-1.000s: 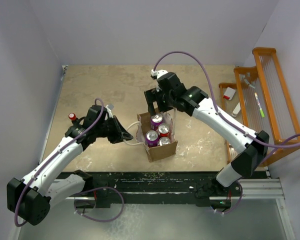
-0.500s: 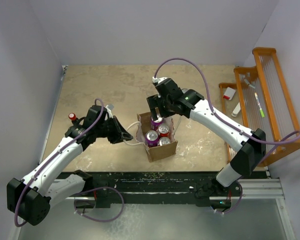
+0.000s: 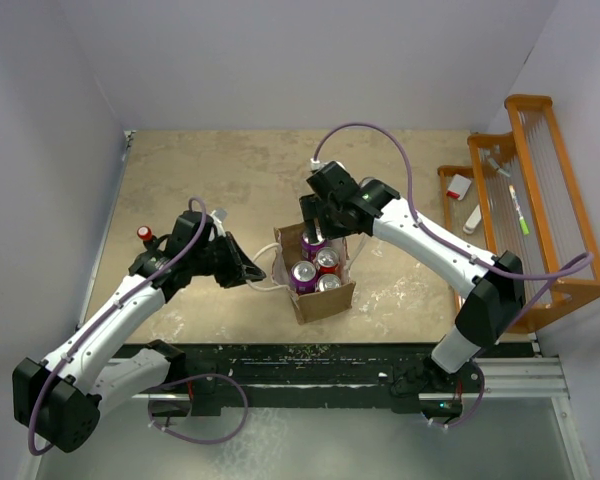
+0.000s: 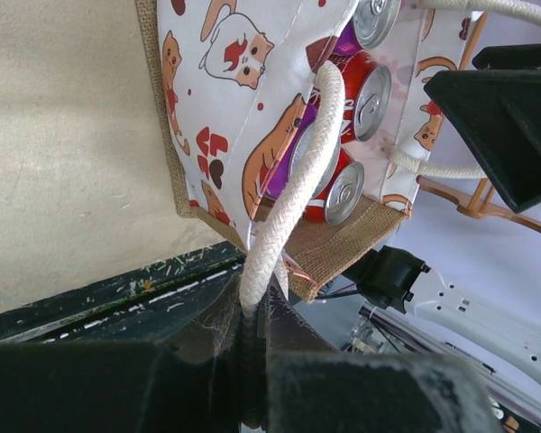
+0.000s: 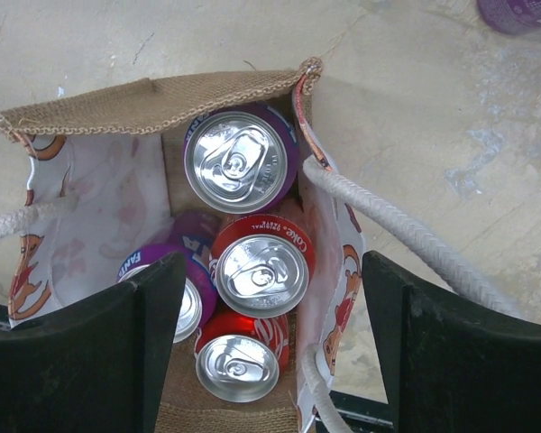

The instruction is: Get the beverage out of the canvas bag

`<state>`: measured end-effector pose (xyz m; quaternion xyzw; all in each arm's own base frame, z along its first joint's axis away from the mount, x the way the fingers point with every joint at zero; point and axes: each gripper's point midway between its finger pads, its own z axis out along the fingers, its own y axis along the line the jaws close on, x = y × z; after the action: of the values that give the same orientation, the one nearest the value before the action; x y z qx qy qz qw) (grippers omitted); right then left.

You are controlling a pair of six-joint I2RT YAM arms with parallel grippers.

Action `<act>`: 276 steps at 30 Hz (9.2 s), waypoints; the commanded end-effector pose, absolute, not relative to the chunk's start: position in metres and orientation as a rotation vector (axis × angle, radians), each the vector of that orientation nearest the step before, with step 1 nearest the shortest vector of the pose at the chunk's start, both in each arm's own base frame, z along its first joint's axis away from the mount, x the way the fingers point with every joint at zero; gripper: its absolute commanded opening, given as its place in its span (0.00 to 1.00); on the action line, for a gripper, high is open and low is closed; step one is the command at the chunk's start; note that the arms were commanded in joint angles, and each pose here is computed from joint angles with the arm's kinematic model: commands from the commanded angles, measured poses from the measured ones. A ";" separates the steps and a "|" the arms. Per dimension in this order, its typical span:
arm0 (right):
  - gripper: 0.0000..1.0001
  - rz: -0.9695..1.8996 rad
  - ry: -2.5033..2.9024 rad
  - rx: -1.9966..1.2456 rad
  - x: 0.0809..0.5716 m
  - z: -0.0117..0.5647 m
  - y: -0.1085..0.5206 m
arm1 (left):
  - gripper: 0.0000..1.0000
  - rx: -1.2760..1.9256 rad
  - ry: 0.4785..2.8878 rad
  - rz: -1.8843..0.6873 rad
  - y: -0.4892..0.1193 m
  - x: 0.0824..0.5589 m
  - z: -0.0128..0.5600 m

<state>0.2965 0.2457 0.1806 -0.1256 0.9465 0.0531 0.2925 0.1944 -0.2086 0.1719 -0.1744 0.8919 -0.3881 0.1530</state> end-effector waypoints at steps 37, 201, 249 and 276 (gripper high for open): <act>0.77 0.071 2.571 -0.229 0.332 0.119 0.275 | 0.00 -0.520 2.491 -1.145 -0.209 0.200 0.186; 0.80 -0.017 2.405 0.082 0.405 0.120 0.123 | 0.00 -0.505 2.539 -1.132 -0.204 0.184 0.163; 0.80 0.609 2.301 -0.406 0.241 0.269 0.303 | 0.00 -0.495 2.536 -1.152 -0.201 0.173 0.168; 0.87 0.069 2.601 0.422 0.247 0.165 0.261 | 0.00 -0.482 2.541 -1.169 -0.197 0.160 0.170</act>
<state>0.2328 0.2661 0.1557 0.1140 0.9676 0.0430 0.2212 0.1665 -0.1962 0.1614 -0.1820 0.8873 -0.3956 0.1520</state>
